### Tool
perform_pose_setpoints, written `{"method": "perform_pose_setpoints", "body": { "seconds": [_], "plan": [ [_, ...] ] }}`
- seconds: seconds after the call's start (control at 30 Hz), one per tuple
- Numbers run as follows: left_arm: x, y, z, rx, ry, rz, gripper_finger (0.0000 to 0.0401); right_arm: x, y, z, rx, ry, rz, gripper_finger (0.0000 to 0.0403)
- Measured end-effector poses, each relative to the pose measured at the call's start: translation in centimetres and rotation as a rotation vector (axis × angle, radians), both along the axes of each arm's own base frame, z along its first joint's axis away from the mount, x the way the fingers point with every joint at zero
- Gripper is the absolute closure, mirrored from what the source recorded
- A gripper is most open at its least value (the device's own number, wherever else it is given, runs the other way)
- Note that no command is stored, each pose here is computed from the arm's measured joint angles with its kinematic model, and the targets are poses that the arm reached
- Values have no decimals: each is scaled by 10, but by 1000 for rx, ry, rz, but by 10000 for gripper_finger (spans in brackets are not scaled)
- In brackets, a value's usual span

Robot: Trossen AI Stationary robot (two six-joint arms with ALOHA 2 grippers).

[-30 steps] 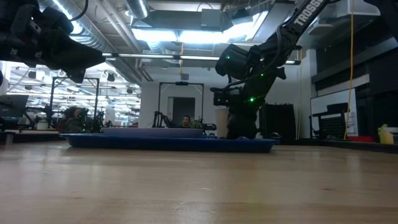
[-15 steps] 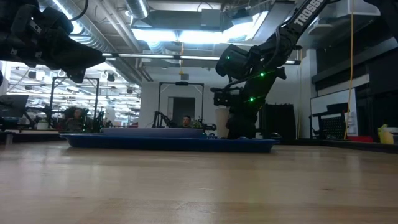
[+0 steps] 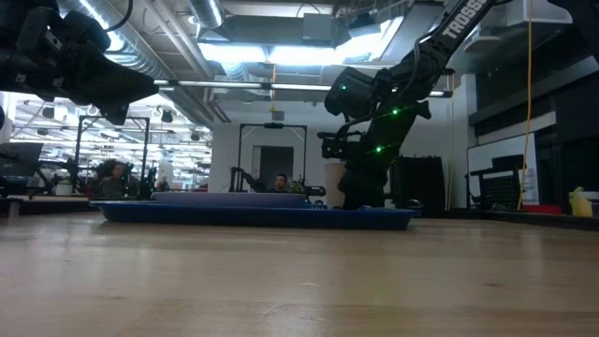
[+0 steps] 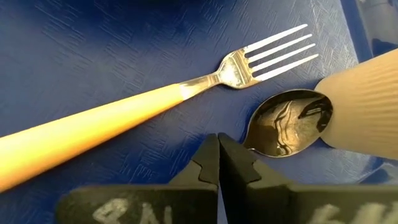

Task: Pick and place plate/cup/fork/spoon on tray
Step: Adjust the black spoon

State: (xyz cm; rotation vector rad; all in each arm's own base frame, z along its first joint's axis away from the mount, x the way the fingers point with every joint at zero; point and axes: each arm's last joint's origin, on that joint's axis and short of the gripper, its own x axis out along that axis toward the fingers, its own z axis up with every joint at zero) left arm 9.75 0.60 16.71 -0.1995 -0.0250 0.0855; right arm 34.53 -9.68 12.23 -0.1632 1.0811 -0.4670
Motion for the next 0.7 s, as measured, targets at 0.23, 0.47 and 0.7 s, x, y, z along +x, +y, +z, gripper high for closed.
{"method": "perform_pose_setpoints", "body": {
  "seconds": [0.23, 0.47, 0.7],
  "plan": [
    [0, 0, 0, 0, 0, 0, 336, 4, 0, 9, -32, -47, 25, 402],
    [0, 0, 0, 0, 0, 0, 336, -3, 0, 37, -145, -49, -44, 401],
    [0, 0, 0, 0, 0, 0, 336, -35, 27, 73, 92, -57, -192, 389]
  ]
}}
